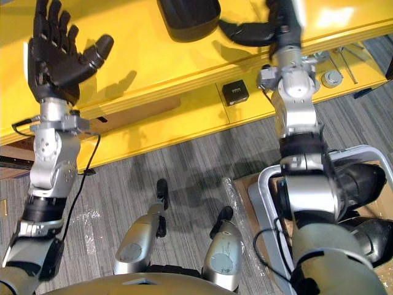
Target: Walk over and take three plastic housings, then place them on the shelf
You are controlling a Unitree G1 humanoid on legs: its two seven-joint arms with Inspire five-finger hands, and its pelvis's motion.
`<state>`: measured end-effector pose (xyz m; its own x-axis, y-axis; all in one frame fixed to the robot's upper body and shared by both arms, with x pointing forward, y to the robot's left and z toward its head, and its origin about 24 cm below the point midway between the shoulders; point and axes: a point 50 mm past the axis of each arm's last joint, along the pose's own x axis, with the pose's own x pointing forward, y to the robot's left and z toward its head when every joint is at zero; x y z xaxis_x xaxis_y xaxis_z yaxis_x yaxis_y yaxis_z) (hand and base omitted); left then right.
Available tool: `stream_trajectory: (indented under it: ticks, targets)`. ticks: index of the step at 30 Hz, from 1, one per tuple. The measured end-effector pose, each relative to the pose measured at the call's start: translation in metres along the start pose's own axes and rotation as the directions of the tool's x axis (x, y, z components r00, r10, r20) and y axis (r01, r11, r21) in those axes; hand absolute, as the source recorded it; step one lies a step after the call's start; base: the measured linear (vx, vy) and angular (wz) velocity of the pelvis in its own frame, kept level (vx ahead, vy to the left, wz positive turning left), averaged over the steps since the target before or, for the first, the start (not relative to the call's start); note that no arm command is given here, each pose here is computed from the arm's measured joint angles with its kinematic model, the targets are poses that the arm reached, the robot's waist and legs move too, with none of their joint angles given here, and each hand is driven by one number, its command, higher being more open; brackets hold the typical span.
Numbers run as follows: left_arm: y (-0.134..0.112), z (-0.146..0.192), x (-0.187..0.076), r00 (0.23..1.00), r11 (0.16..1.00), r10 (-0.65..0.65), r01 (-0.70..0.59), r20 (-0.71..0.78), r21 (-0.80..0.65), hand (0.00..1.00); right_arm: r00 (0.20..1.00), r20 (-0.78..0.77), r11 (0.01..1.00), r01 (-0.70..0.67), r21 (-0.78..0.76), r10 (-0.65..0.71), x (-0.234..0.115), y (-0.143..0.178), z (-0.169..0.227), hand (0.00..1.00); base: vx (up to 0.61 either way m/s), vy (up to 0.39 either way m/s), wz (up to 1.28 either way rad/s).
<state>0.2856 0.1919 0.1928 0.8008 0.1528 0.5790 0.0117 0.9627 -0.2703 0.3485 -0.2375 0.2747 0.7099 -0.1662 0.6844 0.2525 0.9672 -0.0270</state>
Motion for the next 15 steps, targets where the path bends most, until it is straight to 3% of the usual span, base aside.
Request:
stream_trajectory:
  ticks: [2,4,8,10,15]
  targets:
    - [0.002,-0.003,-0.023,0.998,0.998,0.058,-0.058,-0.018,0.012,1.00,0.982,0.106,0.985,0.148,0.091,-0.157,-0.034,-0.008,0.015,1.00,0.09,-0.028,-0.17]
    - [0.003,-0.002,-0.038,0.995,0.995,0.096,-0.096,-0.016,0.025,1.00,0.969,0.105,0.970,0.211,0.122,-0.224,-0.069,-0.008,0.012,1.00,0.11,-0.050,-0.33]
    - [-0.005,-0.007,-0.066,0.993,0.994,0.107,-0.108,-0.058,-0.017,1.00,0.952,-0.145,0.957,0.281,0.068,-0.269,-0.154,-0.008,-0.024,1.00,0.11,-0.045,-0.57]
    - [-0.013,-0.004,-0.083,0.994,0.994,0.084,-0.089,-0.069,-0.067,1.00,0.888,-0.319,0.935,0.354,0.017,-0.330,-0.204,-0.013,-0.038,1.00,0.10,-0.012,-0.82]
    - [-0.023,-0.007,-0.107,0.992,0.989,0.036,-0.053,-0.125,-0.137,1.00,0.784,-0.469,0.905,0.417,-0.087,-0.406,-0.269,-0.032,-0.031,1.00,0.08,-0.014,-0.97]
